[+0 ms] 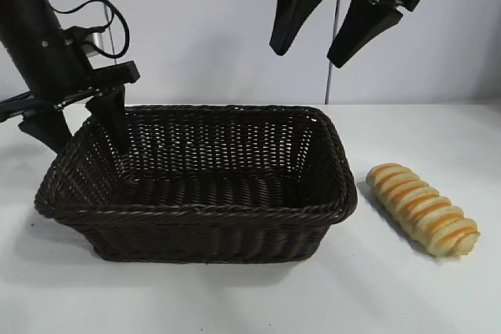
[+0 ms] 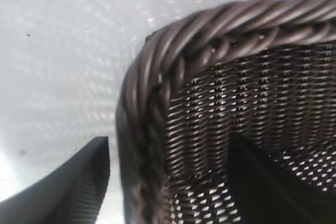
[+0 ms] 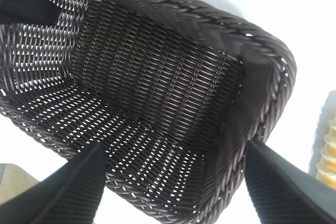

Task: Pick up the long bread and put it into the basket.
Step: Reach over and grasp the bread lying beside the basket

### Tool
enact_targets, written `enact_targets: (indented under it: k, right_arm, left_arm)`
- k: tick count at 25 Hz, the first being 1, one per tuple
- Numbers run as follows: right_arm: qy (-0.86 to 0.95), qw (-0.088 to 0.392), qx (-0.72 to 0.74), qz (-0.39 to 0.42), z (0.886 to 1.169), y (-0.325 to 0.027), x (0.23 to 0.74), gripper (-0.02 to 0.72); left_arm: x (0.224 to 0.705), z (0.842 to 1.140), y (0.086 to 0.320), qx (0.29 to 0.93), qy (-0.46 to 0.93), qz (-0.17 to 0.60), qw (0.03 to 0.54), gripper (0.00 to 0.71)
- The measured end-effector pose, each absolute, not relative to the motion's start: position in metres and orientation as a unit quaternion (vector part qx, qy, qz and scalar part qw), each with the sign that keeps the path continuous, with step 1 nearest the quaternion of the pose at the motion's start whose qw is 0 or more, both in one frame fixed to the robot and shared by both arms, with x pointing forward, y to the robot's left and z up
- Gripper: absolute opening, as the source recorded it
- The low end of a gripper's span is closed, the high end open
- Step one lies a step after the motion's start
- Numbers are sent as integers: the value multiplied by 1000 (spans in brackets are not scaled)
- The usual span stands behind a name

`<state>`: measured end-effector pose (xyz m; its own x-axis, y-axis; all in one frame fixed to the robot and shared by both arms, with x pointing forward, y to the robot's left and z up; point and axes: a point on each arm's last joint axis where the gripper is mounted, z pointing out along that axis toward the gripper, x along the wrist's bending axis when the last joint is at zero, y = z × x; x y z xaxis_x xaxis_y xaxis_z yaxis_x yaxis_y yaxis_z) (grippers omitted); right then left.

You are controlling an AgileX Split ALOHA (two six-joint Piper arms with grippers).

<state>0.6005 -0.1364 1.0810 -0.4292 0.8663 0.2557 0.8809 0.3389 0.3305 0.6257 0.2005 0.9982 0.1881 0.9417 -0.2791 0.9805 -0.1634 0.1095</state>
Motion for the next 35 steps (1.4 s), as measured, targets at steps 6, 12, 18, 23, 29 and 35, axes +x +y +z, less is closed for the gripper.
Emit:
enact_targets:
  k: [6,12,18,23,29,35]
  right_arm:
    - [-818,17,-534,-213,1081,-136,601,537]
    - [-818,17,-534,-213,1081,-136,601,537]
    - [-818,18,-534,-212,1081,-136,600,537]
    - [-819,20,-534,-209,1081,-137,600,537]
    - [-819,20,-534,-209,1081,-137,600,537]
    - [-820,22,-534,-202,1080,-138,599,537]
  left_arm:
    - [611,1034,201,760,626,-66,162,479]
    - [602,1053,194,747,626,-98,201,479]
    - [604,1058,186,720,638,-123,245,479]
    - [609,1054,186,689,665,-115,264,479]
    - [602,1030,188,678,683,-126,242,479]
    - [604,1028,189,673,687,-116,250,479]
